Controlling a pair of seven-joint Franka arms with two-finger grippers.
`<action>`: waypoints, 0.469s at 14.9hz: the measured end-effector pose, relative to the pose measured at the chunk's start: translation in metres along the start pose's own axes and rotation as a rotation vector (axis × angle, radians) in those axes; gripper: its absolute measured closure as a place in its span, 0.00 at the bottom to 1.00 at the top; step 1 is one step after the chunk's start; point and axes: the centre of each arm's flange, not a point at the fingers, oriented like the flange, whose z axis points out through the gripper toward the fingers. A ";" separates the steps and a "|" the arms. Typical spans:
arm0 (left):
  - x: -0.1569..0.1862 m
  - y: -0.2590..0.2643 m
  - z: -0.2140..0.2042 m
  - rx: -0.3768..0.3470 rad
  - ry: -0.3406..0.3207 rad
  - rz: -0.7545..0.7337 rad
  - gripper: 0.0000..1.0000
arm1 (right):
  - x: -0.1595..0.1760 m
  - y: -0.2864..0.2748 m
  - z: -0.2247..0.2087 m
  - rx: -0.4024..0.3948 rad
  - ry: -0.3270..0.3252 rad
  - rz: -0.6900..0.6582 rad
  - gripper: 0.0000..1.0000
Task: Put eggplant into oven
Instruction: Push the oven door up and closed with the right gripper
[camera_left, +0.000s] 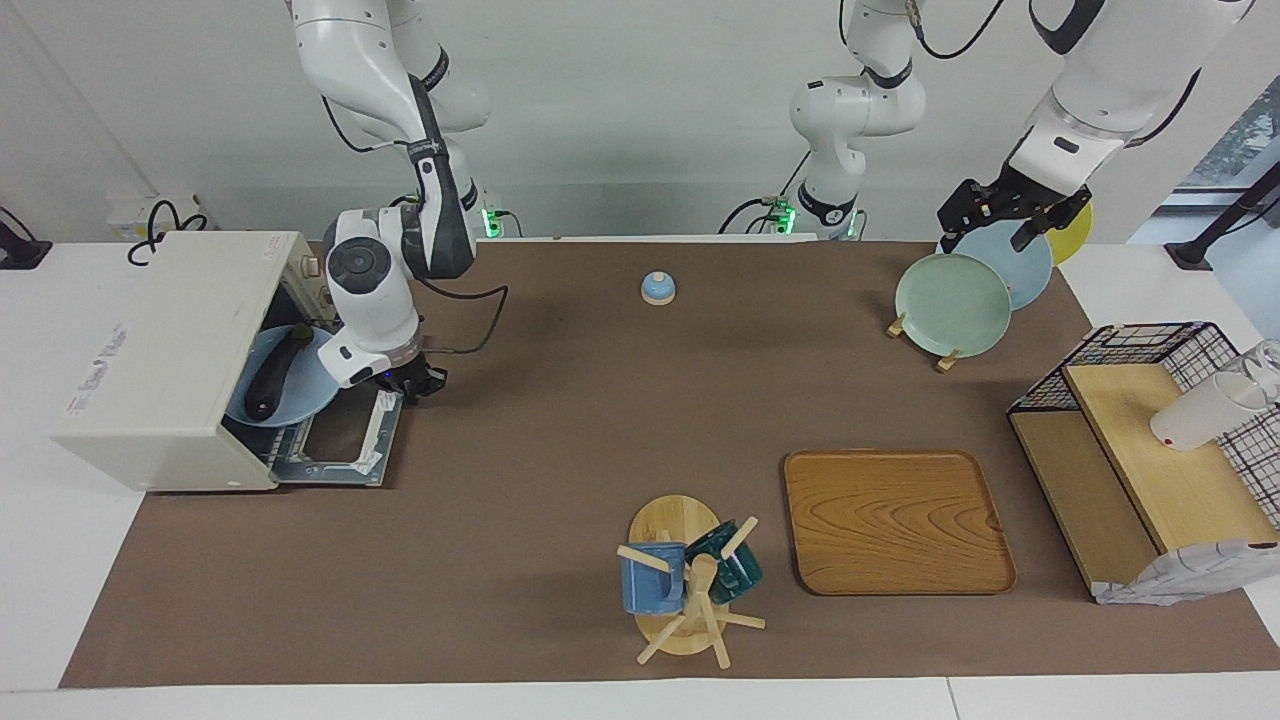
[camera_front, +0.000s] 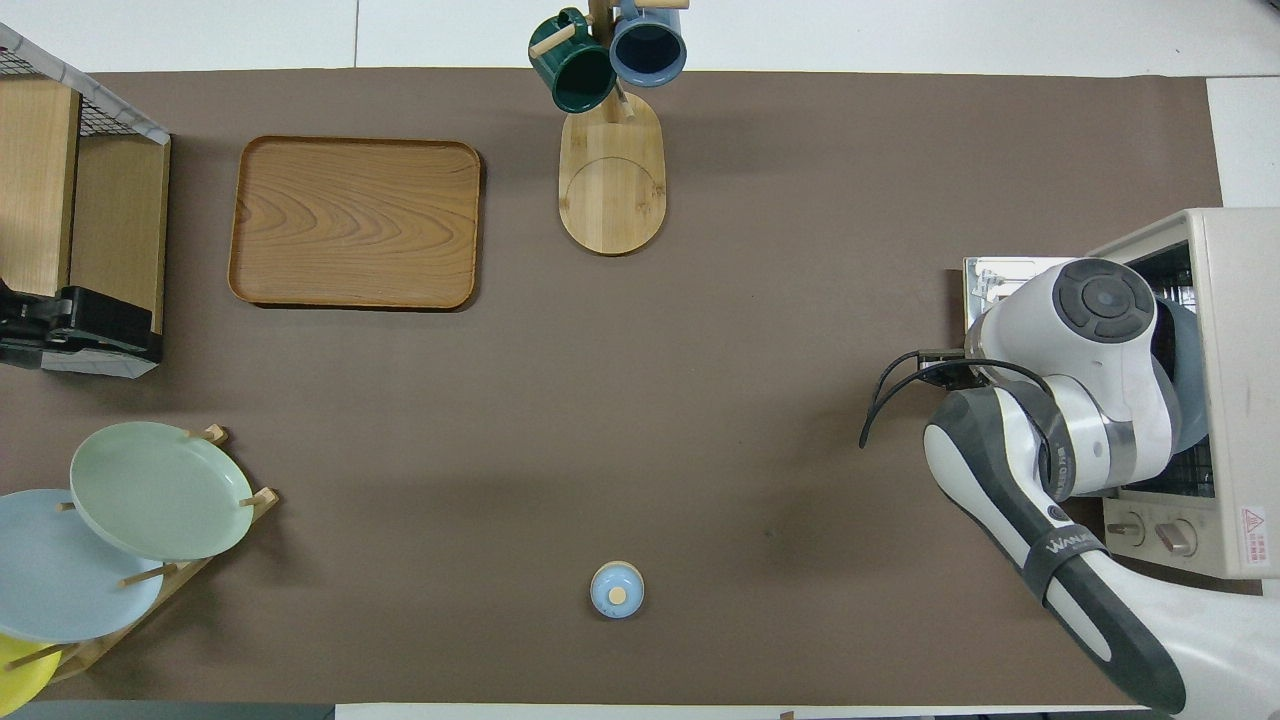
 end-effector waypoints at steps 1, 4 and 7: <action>0.000 0.000 0.000 0.000 0.000 0.000 0.00 | 0.000 0.000 0.000 -0.001 -0.001 -0.004 0.99; 0.000 0.000 0.000 0.000 0.000 0.000 0.00 | 0.001 0.002 0.000 -0.023 0.006 -0.068 0.99; 0.000 0.000 0.000 0.000 0.000 0.000 0.00 | 0.003 -0.004 -0.011 -0.082 -0.009 -0.150 0.99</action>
